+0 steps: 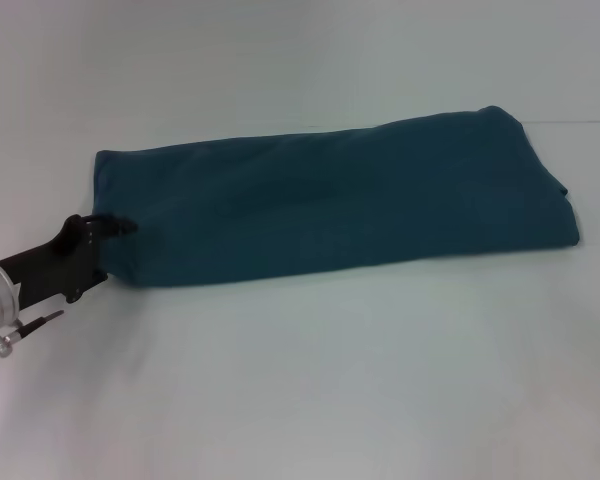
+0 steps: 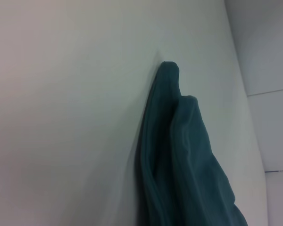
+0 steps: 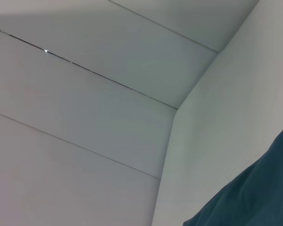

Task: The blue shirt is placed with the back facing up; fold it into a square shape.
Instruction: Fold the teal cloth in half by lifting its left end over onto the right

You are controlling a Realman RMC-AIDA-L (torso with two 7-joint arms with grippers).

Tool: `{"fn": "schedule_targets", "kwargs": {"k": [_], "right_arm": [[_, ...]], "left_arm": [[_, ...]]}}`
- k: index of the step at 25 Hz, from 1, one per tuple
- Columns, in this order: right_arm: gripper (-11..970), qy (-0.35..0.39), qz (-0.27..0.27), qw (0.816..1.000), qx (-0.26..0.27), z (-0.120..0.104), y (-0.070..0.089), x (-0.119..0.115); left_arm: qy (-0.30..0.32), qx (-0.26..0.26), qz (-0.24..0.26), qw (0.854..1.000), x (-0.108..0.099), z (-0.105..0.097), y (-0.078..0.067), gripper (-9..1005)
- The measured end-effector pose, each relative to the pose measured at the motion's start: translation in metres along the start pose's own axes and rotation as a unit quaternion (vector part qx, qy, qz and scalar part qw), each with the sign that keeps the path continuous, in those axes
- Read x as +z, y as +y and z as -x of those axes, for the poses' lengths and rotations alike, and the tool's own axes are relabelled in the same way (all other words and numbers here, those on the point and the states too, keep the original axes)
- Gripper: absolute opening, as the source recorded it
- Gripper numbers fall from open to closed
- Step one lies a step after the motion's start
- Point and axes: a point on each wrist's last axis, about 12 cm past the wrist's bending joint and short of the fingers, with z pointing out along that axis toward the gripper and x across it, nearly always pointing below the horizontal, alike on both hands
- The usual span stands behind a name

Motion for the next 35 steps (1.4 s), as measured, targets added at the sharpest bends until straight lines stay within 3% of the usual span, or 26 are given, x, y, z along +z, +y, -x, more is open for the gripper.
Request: {"fn": "schedule_targets", "kwargs": {"k": [11,13,14,20,26,35], "right_arm": [[718,0.0,-0.003,1.0,0.004,-0.003,-0.002,-0.002],[718,-0.002,-0.005,1.0,0.006,-0.004,-0.004,-0.002],[718,-0.003,-0.006,1.0,0.006,-0.004,-0.004,-0.002],[718,-0.008,-0.018,1.0,0.009,-0.004,-0.008,-0.003],[718,-0.007,-0.019,1.0,0.017,-0.007,-0.01,-0.003],[718,-0.011,-0.029,0.999,0.023,-0.01,-0.014,-0.003]], "left_arm": [[0.01,0.022,0.005,1.0,0.002,-0.001,-0.002,339],[0.011,0.024,0.006,1.0,0.001,0.0,-0.002,208],[0.015,0.038,0.004,0.999,0.0,0.002,-0.005,142],[0.018,0.102,0.005,0.995,-0.016,0.015,-0.009,12],[-0.001,0.147,0.044,0.988,-0.045,0.031,0.004,12],[-0.042,0.151,0.097,0.983,-0.079,0.055,0.022,11]]}}
